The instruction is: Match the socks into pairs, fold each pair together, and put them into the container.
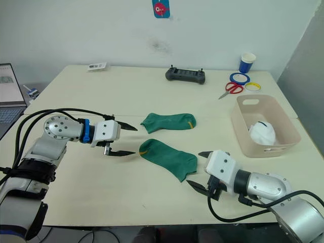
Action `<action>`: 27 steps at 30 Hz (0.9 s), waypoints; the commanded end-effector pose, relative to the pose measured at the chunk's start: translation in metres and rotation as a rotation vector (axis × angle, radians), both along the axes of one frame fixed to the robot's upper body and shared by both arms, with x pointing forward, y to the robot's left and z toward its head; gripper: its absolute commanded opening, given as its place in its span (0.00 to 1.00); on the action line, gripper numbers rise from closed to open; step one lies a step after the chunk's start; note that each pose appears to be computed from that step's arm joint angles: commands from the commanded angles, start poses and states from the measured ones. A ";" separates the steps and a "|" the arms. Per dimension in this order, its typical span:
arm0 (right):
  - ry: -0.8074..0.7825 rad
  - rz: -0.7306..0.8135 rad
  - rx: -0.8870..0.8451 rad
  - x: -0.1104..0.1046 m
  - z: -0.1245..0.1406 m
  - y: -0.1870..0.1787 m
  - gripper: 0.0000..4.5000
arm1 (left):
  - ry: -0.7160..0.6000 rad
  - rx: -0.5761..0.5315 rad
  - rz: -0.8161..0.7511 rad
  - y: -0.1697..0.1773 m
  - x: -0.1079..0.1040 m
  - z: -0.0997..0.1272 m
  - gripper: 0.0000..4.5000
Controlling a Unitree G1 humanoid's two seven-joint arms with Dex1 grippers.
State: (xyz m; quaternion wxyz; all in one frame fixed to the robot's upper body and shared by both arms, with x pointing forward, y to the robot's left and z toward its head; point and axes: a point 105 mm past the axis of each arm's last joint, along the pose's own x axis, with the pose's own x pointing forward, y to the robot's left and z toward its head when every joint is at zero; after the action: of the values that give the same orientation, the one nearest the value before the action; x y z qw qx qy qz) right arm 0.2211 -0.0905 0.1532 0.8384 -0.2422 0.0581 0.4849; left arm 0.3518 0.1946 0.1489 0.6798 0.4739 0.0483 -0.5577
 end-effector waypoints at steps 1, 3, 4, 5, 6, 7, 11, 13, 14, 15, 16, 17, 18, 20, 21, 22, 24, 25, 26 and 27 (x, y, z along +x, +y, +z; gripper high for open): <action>-0.035 0.035 0.010 -0.004 0.006 0.007 1.00 | -0.138 0.089 -0.142 -0.008 0.001 -0.001 0.99; -0.033 0.035 0.012 -0.005 0.006 0.007 1.00 | -0.200 0.111 -0.206 -0.014 0.002 -0.002 0.99; -0.032 0.035 0.012 -0.005 0.006 0.007 1.00 | -0.217 0.118 -0.229 -0.016 0.002 -0.004 0.99; -0.032 0.034 0.011 -0.005 0.006 0.007 1.00 | -0.233 0.124 -0.252 -0.019 0.002 -0.005 0.99; -0.032 0.032 0.012 -0.005 0.006 0.007 1.00 | -0.240 0.136 -0.271 -0.020 0.001 -0.008 0.99; -0.033 0.031 0.013 -0.005 0.006 0.007 1.00 | -0.255 0.156 -0.288 -0.022 0.002 -0.011 0.99; -0.034 0.030 0.019 -0.004 0.007 0.007 1.00 | -0.293 0.243 -0.304 -0.024 0.008 -0.023 0.80; -0.035 0.031 0.019 -0.004 0.008 0.008 1.00 | -0.301 0.274 -0.317 -0.025 0.009 -0.030 0.67; -0.035 0.031 0.019 -0.004 0.008 0.008 1.00 | -0.307 0.288 -0.326 -0.025 0.009 -0.033 0.59; -0.035 0.032 0.019 -0.004 0.008 0.008 1.00 | -0.307 0.300 -0.331 -0.025 0.009 -0.036 0.53; -0.036 0.032 0.019 -0.004 0.009 0.008 1.00 | -0.308 0.308 -0.329 -0.024 0.009 -0.039 0.46; -0.037 0.033 0.018 -0.004 0.009 0.008 1.00 | -0.307 0.317 -0.322 -0.022 0.010 -0.041 0.38; -0.037 0.033 0.017 -0.004 0.009 0.008 1.00 | -0.309 0.324 -0.317 -0.021 0.010 -0.043 0.31; -0.048 0.037 0.010 -0.002 0.009 0.010 1.00 | -0.308 0.326 -0.314 -0.018 0.010 -0.045 0.18; -0.058 0.043 -0.002 -0.001 0.008 0.011 1.00 | -0.304 0.326 -0.317 -0.016 0.009 -0.045 0.10; -0.079 0.059 -0.034 0.001 0.005 0.013 1.00 | -0.294 0.322 -0.318 -0.014 0.007 -0.046 0.04; -0.120 0.095 -0.107 0.005 -0.002 0.017 1.00 | -0.271 0.307 -0.315 -0.011 0.004 -0.045 0.02; -0.151 0.126 -0.168 0.008 -0.009 0.019 1.00 | -0.260 0.297 -0.318 -0.009 0.001 -0.045 0.02; -0.182 0.156 -0.223 0.012 -0.015 0.021 1.00 | -0.245 0.285 -0.318 -0.008 -0.001 -0.045 0.02; -0.204 0.179 -0.260 0.014 -0.020 0.022 1.00 | -0.234 0.276 -0.319 -0.006 -0.003 -0.044 0.02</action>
State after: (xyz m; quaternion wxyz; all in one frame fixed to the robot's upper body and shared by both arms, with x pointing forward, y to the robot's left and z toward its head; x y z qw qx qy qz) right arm 0.2342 -0.0721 0.1355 0.7780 -0.3623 0.0351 0.5121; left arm 0.3541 0.1809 0.1049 0.5133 0.6323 -0.0383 -0.5790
